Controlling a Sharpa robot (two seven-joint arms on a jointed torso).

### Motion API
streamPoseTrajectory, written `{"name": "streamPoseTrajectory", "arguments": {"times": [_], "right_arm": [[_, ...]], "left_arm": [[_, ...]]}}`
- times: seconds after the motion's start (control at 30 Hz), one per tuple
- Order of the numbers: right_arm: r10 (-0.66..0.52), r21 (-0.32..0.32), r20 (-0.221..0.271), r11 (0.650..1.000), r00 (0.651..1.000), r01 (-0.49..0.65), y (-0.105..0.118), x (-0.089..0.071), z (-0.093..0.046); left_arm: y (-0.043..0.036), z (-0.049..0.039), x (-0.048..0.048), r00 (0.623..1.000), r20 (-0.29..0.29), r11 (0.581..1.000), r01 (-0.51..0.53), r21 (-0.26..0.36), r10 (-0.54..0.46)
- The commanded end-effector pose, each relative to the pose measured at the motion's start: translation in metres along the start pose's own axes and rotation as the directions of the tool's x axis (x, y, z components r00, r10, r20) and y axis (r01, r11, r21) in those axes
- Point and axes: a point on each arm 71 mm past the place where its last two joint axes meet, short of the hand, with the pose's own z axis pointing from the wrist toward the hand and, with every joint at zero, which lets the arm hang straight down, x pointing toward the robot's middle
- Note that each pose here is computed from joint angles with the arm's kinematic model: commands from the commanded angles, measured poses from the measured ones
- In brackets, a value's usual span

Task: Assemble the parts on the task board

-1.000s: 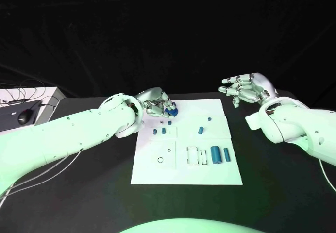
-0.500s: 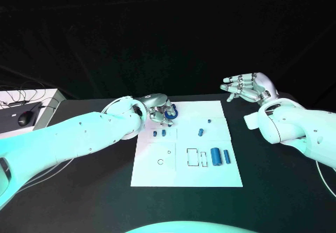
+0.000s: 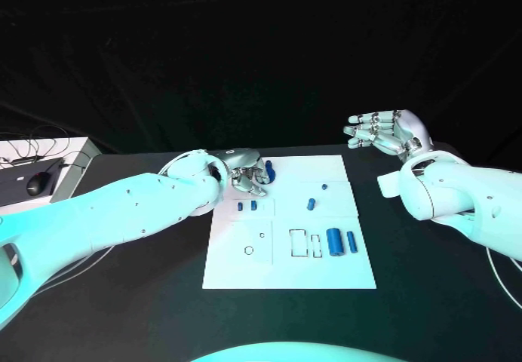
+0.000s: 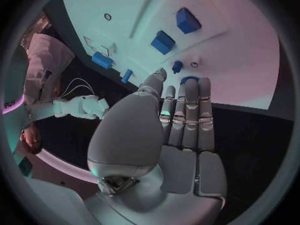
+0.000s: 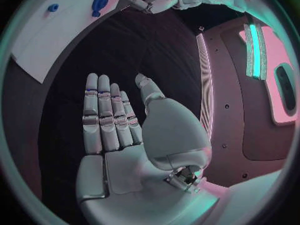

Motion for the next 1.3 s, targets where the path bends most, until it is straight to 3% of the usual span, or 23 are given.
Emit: {"name": "streamPoseTrajectory", "arguments": {"times": [0.03, 0.73, 1.3], "right_arm": [[0.031, -0.026, -0.001, 0.999, 1.000, -0.031, 0.0020, 0.0004, 0.0003], [0.046, -0.029, -0.013, 0.998, 0.999, -0.047, 0.0030, 0.0031, 0.0007], [0.048, -0.028, -0.016, 0.998, 0.999, -0.049, 0.0032, 0.0036, 0.0004]], "left_arm": [[-0.0009, 0.0016, 0.0042, 0.999, -0.035, 1.000, -0.016, -0.003, 0.016], [0.0017, 0.0086, 0.0095, 0.999, -0.044, 1.000, -0.008, -0.003, 0.008], [0.0036, 0.0091, 0.0130, 0.997, -0.073, 1.000, 0.003, -0.014, -0.004]]}}
